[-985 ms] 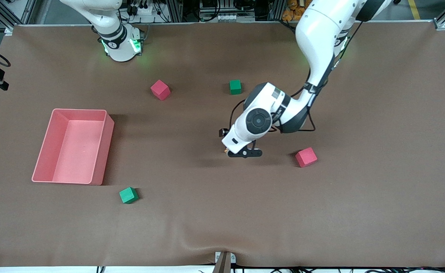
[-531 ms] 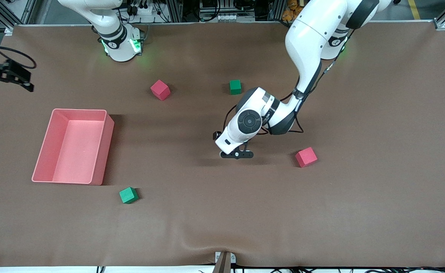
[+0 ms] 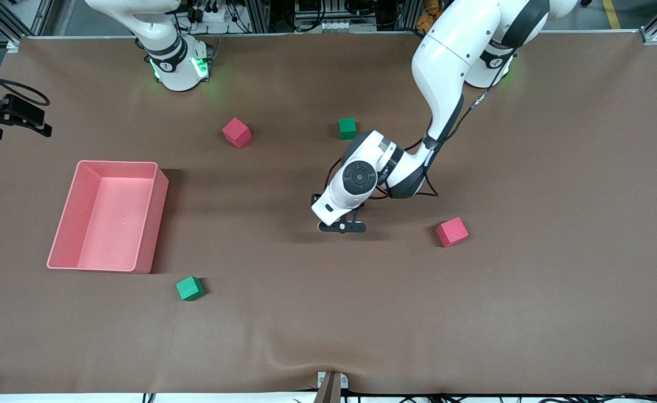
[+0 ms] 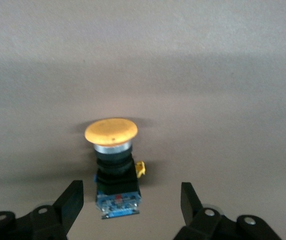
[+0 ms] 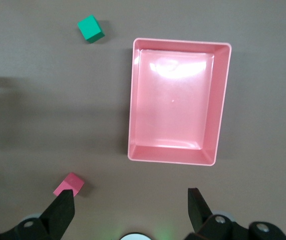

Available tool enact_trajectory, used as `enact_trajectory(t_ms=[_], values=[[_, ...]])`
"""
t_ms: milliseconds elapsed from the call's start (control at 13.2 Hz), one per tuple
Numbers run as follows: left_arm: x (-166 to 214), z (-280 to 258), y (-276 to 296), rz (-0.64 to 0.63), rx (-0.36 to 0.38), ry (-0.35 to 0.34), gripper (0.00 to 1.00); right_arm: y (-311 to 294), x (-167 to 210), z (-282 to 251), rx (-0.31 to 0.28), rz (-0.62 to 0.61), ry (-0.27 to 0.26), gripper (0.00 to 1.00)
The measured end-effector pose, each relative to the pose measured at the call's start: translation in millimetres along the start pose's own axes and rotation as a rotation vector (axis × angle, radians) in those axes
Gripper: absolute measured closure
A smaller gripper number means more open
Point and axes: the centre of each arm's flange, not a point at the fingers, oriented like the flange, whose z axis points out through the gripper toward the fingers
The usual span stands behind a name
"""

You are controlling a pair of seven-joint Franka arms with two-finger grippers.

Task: Place and upright button with both arms
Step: 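Grasp the button with the left gripper while the right arm returns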

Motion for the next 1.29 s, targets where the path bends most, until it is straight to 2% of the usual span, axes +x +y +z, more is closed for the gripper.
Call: enact_trajectory(t_ms=[227,606,682,985,1137,1213,1289], values=[[2.2,0.8,-3.1,0.03,0.037,0.023,0.21,2.2,-2.1,1.8,0.007,0.047,-0.018,0.0],[2.2,5.5,-4.6,0.03,0.042,0.019,0.25,2.2,-2.8,-0.2,0.005,0.085,-0.018,0.0],[2.2,6.0,-4.7,0.03,0.043,0.019,0.29,2.8,-2.9,-1.5,0.004,0.088,-0.015,0.0],[1.8,11.2,-5.8,0.03,0.047,0.013,0.3,12.6,-3.6,-5.1,-0.001,0.106,-0.003,0.0],[1.1,12.4,-5.3,0.031,0.048,0.012,0.31,11.8,-1.8,-6.3,-0.026,0.103,0.01,0.0],[0.8,12.5,-5.0,0.032,0.048,0.012,0.37,8.5,-0.5,-6.9,-0.033,0.097,0.018,0.0],[0.8,12.5,-5.0,0.033,0.049,0.012,0.5,5.3,0.5,-7.3,-0.037,0.094,0.024,0.0]])
